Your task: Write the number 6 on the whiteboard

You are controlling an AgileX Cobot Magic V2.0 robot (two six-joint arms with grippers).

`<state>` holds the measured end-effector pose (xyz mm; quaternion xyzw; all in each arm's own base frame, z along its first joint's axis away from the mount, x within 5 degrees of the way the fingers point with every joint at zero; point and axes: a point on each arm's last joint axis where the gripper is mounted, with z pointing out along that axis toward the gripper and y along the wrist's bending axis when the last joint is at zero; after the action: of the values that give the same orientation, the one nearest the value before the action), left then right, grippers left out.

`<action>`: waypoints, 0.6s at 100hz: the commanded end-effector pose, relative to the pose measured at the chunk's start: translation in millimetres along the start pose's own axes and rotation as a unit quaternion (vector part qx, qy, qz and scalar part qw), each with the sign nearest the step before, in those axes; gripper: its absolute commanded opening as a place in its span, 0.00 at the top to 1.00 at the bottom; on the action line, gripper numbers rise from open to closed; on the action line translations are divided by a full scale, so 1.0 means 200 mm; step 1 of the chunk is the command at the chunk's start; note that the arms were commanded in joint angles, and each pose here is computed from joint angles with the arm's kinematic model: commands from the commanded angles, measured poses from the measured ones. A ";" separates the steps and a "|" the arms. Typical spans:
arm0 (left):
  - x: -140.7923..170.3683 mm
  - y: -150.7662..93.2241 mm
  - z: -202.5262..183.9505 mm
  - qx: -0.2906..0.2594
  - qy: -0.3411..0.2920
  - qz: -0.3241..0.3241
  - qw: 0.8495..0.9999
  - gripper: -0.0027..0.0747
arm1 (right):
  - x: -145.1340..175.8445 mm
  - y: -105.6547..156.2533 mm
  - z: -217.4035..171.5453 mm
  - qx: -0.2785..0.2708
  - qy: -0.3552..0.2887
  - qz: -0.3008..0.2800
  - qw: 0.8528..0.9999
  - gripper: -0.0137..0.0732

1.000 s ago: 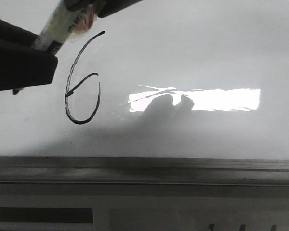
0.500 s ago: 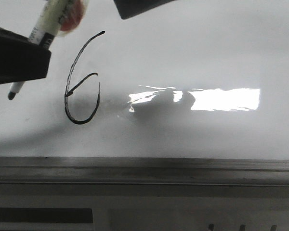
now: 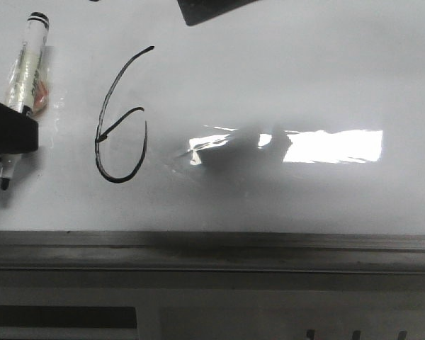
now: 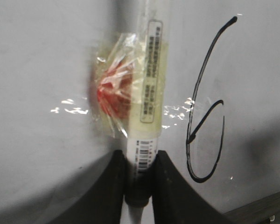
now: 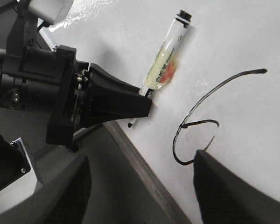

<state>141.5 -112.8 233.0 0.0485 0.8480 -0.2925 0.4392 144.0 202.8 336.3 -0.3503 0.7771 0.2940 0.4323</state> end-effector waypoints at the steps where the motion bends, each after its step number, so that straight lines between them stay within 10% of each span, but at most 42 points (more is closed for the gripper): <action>1: -0.06 -0.03 0.01 0.004 -0.015 -0.011 1.000 0.99 | -0.08 0.00 -0.05 0.004 -0.057 -0.006 0.998 0.36; 60: -0.05 -0.03 0.01 0.006 -0.006 -0.011 1.000 0.92 | -0.08 0.00 -0.05 0.004 -0.051 -0.006 0.999 0.36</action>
<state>143.0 -116.0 232.9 0.0510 0.8533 -0.2939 0.4277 143.8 202.7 336.1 -0.3509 0.7777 0.2936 0.4311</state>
